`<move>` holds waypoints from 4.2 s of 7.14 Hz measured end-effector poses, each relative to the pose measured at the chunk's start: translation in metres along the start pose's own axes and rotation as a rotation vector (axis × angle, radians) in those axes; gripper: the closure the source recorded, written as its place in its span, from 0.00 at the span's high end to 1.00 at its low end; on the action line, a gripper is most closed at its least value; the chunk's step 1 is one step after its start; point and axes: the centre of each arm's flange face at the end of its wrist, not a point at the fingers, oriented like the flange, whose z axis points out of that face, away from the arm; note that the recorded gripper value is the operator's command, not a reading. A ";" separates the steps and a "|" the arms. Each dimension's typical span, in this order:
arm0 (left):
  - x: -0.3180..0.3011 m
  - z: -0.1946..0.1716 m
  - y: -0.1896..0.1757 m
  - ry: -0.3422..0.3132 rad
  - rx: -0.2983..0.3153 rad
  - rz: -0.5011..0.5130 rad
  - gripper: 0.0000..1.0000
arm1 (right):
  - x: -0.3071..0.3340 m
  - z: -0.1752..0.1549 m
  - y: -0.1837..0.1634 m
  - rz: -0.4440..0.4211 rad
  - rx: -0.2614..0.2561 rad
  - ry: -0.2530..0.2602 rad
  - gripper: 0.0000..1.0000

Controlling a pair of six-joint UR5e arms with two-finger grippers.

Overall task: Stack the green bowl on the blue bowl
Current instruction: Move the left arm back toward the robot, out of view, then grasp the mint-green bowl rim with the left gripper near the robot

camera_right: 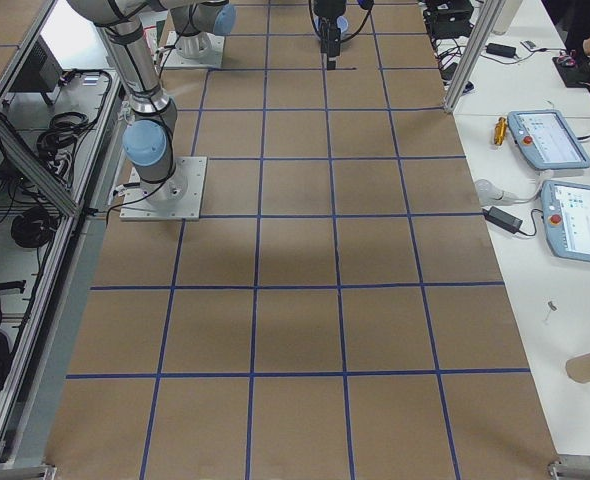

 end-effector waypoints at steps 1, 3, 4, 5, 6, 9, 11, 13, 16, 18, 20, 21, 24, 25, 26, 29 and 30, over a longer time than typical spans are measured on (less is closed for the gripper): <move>-0.004 0.010 0.021 -0.019 -0.006 0.055 1.00 | 0.000 0.000 0.000 0.000 0.000 0.000 1.00; -0.016 0.030 0.052 -0.060 -0.030 0.182 1.00 | 0.000 0.000 0.000 0.000 0.000 0.000 1.00; -0.020 0.040 0.064 -0.067 -0.035 0.226 1.00 | 0.000 0.000 0.000 0.000 0.000 0.000 1.00; -0.025 0.051 0.070 -0.074 -0.028 0.270 1.00 | 0.000 0.000 0.000 0.000 0.000 0.000 1.00; -0.030 0.061 0.072 -0.085 -0.018 0.332 1.00 | 0.000 0.000 0.000 0.000 0.000 0.000 1.00; -0.042 0.084 0.079 -0.089 -0.014 0.425 1.00 | 0.000 0.000 0.000 0.000 0.000 0.000 1.00; -0.048 0.098 0.083 -0.086 -0.019 0.435 1.00 | 0.000 0.000 0.000 0.000 0.000 0.000 1.00; -0.051 0.111 0.087 -0.072 -0.024 0.436 0.95 | 0.000 0.000 0.000 0.000 0.000 0.000 1.00; -0.053 0.121 0.089 -0.058 -0.025 0.437 0.00 | 0.000 0.000 0.000 0.001 0.000 0.000 1.00; -0.053 0.121 0.090 -0.057 -0.029 0.447 0.00 | 0.000 0.000 0.000 0.001 0.000 0.000 1.00; -0.051 0.120 0.091 -0.040 -0.043 0.457 0.00 | 0.000 0.000 0.000 0.000 0.000 0.000 1.00; -0.050 0.119 0.092 -0.033 -0.051 0.458 0.00 | 0.000 0.000 0.000 0.000 0.000 0.000 1.00; -0.049 0.118 0.092 -0.030 -0.055 0.459 0.00 | 0.000 0.000 0.000 0.000 0.000 0.000 1.00; -0.049 0.118 0.092 -0.030 -0.056 0.459 0.00 | 0.000 0.000 0.000 0.000 0.000 0.000 1.00; -0.048 0.117 0.092 -0.029 -0.055 0.458 0.00 | 0.000 0.000 0.000 0.000 0.000 0.000 1.00; -0.046 0.101 0.081 -0.038 -0.060 0.452 0.00 | 0.000 0.000 0.000 0.000 0.000 0.000 1.00; -0.046 0.090 0.072 -0.044 -0.059 0.452 0.00 | 0.000 0.000 0.000 0.000 0.000 0.000 1.00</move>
